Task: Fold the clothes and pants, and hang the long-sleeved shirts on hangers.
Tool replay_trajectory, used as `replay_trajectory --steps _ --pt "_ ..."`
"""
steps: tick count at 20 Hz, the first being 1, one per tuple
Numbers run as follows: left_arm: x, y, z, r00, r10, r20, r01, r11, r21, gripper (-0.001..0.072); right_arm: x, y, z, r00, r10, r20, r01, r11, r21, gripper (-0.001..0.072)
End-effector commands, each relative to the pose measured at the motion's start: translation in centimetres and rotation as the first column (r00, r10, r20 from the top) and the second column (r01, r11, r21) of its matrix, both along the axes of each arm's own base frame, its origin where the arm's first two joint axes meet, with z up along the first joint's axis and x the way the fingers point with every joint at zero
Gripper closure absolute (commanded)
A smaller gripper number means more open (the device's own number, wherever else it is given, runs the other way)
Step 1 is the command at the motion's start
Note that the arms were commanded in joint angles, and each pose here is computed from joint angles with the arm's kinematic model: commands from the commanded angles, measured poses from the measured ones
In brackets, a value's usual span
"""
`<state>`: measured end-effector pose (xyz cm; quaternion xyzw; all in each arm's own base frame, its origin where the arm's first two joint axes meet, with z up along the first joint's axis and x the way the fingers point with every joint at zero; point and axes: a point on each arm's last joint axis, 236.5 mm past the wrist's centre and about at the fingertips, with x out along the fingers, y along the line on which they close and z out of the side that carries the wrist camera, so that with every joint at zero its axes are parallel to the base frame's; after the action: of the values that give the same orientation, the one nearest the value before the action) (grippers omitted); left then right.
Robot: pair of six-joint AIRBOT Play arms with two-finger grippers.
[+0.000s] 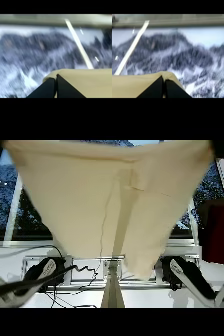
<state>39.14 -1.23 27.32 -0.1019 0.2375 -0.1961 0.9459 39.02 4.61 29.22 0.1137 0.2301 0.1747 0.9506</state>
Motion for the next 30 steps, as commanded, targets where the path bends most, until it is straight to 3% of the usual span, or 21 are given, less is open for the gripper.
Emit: replay_trajectory --steps 1,4,7,10,13,16,20,22,24,25,26,27,29,30 --pt "4.6 -2.2 -15.5 0.905 -0.192 -0.379 0.154 0.980 -0.128 0.0692 5.3 -0.6 -13.1 0.934 0.062 -0.353 -0.034 0.996 0.084 0.0701" --pt "8.5 -3.5 -25.4 0.832 -0.216 -0.511 0.081 0.959 -0.272 0.0692 9.2 -2.0 -21.8 0.874 0.032 -0.484 0.031 0.992 0.122 0.0701" --pt "11.3 -4.0 -28.6 0.836 -0.196 -0.513 -0.017 0.925 -0.381 0.0692 11.7 -3.4 -27.0 0.851 -0.022 -0.525 0.100 0.988 0.120 0.0701" --pt "12.1 -3.5 -28.4 0.858 -0.170 -0.484 -0.018 0.933 -0.360 0.0692 12.8 -4.3 -27.8 0.860 -0.065 -0.507 0.134 0.986 0.101 0.0700" --pt "10.3 -4.4 -28.4 0.825 -0.237 -0.513 0.041 0.931 -0.364 0.0693 11.0 -4.5 -28.8 0.830 -0.042 -0.557 0.081 0.996 0.046 0.0701" --pt "5.9 -5.0 -29.9 0.710 -0.324 -0.625 0.124 0.931 -0.343 0.0693 5.7 -4.1 -31.1 0.699 0.037 -0.714 -0.056 0.998 -0.004 0.0701" --pt "0.9 -2.2 -31.9 0.556 -0.252 -0.792 0.168 0.967 -0.190 0.0693 -0.9 -5.7 -32.8 0.494 0.040 -0.868 -0.194 0.979 -0.066 0.0701" --pt "-1.0 -1.9 -32.1 0.489 -0.257 -0.833 0.192 0.964 -0.185 0.0693 -3.2 -5.5 -32.6 0.404 0.053 -0.913 -0.214 0.976 -0.038 0.0701" --pt "-1.4 -2.0 -32.1 0.475 -0.265 -0.839 0.199 0.961 -0.191 0.0690 -3.5 -5.5 -32.6 0.393 0.056 -0.918 -0.216 0.976 -0.033 0.0675" --pt "-1.4 -2.0 -32.1 0.476 -0.265 -0.839 0.200 0.961 -0.191 0.0584 -3.3 -5.5 -32.6 0.403 0.052 -0.914 -0.212 0.977 -0.038 0.0471" --pt "-1.4 -2.0 -32.0 0.477 -0.268 -0.837 0.198 0.961 -0.195 0.0303 -3.2 -5.6 -32.6 0.405 0.052 -0.913 -0.212 0.977 -0.039 0.0189" --pt "-1.3 -2.2 -31.8 0.480 -0.274 -0.834 0.194 0.960 -0.203 0.0070 -3.3 -5.5 -32.6 0.401 0.053 -0.915 -0.214 0.976 -0.037 0.0168" --pt "-1.3 -1.9 -31.5 0.467 -0.249 -0.848 0.135 0.968 -0.210 0.0074 -4.6 -5.9 -32.4 0.356 0.060 -0.933 -0.232 0.972 -0.026 0.0278" --pt "-1.2 -1.4 -31.1 0.475 -0.235 -0.848 0.113 0.972 -0.206 0.0221 -5.2 -6.1 -32.3 0.331 0.063 -0.941 -0.234 0.972 -0.018 0.0315"
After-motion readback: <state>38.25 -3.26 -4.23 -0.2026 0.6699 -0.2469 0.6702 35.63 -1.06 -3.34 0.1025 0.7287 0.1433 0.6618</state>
